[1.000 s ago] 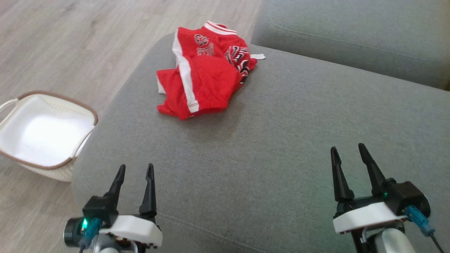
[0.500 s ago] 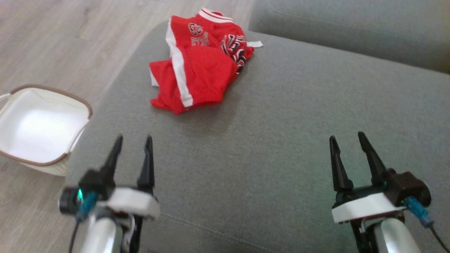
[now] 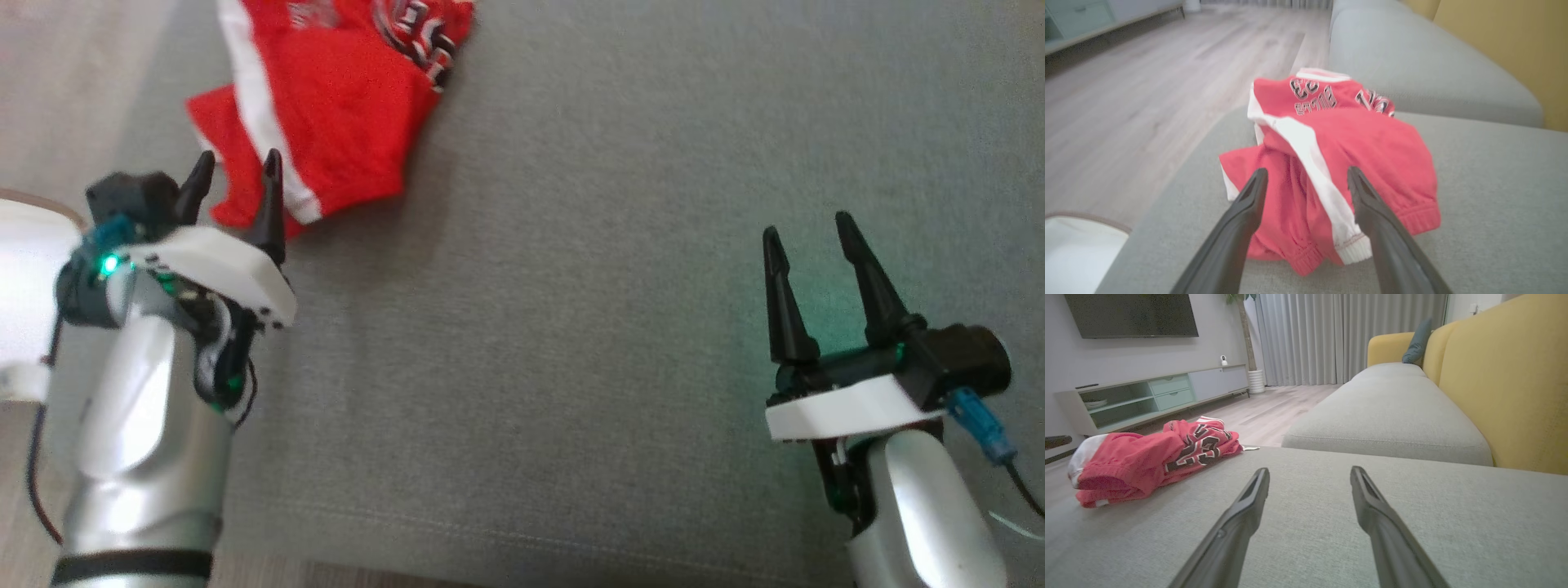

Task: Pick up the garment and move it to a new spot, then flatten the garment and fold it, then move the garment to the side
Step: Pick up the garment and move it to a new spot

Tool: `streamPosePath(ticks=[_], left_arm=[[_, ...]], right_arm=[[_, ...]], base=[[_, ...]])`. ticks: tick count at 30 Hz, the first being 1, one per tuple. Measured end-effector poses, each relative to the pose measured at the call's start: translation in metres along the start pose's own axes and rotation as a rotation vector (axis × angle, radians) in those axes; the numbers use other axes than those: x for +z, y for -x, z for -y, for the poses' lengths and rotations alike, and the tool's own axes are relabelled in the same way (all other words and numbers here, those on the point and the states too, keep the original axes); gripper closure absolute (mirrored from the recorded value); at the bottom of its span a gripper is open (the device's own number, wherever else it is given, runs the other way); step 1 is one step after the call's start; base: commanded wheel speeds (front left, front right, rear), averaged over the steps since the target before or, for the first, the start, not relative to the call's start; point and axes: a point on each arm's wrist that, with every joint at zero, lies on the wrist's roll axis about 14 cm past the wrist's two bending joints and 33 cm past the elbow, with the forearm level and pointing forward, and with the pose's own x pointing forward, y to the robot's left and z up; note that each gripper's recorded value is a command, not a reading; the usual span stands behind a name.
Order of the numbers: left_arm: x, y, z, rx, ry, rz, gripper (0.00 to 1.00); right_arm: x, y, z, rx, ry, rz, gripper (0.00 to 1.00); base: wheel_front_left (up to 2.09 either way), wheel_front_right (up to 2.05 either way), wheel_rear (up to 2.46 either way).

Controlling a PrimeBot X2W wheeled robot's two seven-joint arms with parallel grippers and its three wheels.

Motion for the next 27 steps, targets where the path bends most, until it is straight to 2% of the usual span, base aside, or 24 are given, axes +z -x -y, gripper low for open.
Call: streamPosePath(ticks=[6, 10, 13, 14, 15, 16, 17, 22, 27], left_arm=[[-0.06, -0.037, -0.002, -0.023, 0.014, -0.262, 0.0], [-0.08, -0.05, 0.006, -0.041, 0.049, -0.338, 0.0], [-0.086, -0.056, 0.011, -0.062, 0.027, -0.361, 0.0], [-0.087, -0.058, 0.011, -0.063, 0.022, -0.365, 0.04], [-0.087, -0.059, 0.012, -0.065, 0.02, -0.361, 0.44], [-0.086, -0.06, 0.013, -0.071, 0.015, -0.358, 0.78], [-0.085, -0.061, 0.016, -0.081, 0.009, -0.357, 1.0], [-0.066, -0.061, 0.018, -0.106, -0.034, -0.289, 1.0], [-0.025, -0.067, 0.018, -0.127, -0.092, -0.161, 1.0]], right_arm=[[-0.021, -0.004, 0.025, -0.056, -0.01, -0.039, 0.0], [-0.027, -0.006, 0.032, -0.069, -0.01, -0.05, 0.0], [-0.029, -0.006, 0.035, -0.074, -0.009, -0.054, 0.0], [-0.03, -0.005, 0.035, -0.076, -0.008, -0.056, 0.0], [-0.03, -0.005, 0.036, -0.077, -0.008, -0.057, 0.0], [-0.03, -0.004, 0.036, -0.078, -0.007, -0.057, 0.0], [-0.029, -0.004, 0.036, -0.079, -0.006, -0.055, 0.0], [-0.02, -0.004, 0.036, -0.079, -0.001, -0.035, 0.0], [-0.008, -0.004, 0.034, -0.077, -0.001, -0.007, 0.0]], base=[[0.0, 0.0, 0.0], [0.0, 0.0, 0.0], [0.0, 0.0, 0.0], [0.0, 0.0, 0.0], [0.0, 0.0, 0.0], [0.0, 0.0, 0.0], [0.0, 0.0, 0.0], [0.0, 0.0, 0.0], [0.0, 0.0, 0.0]])
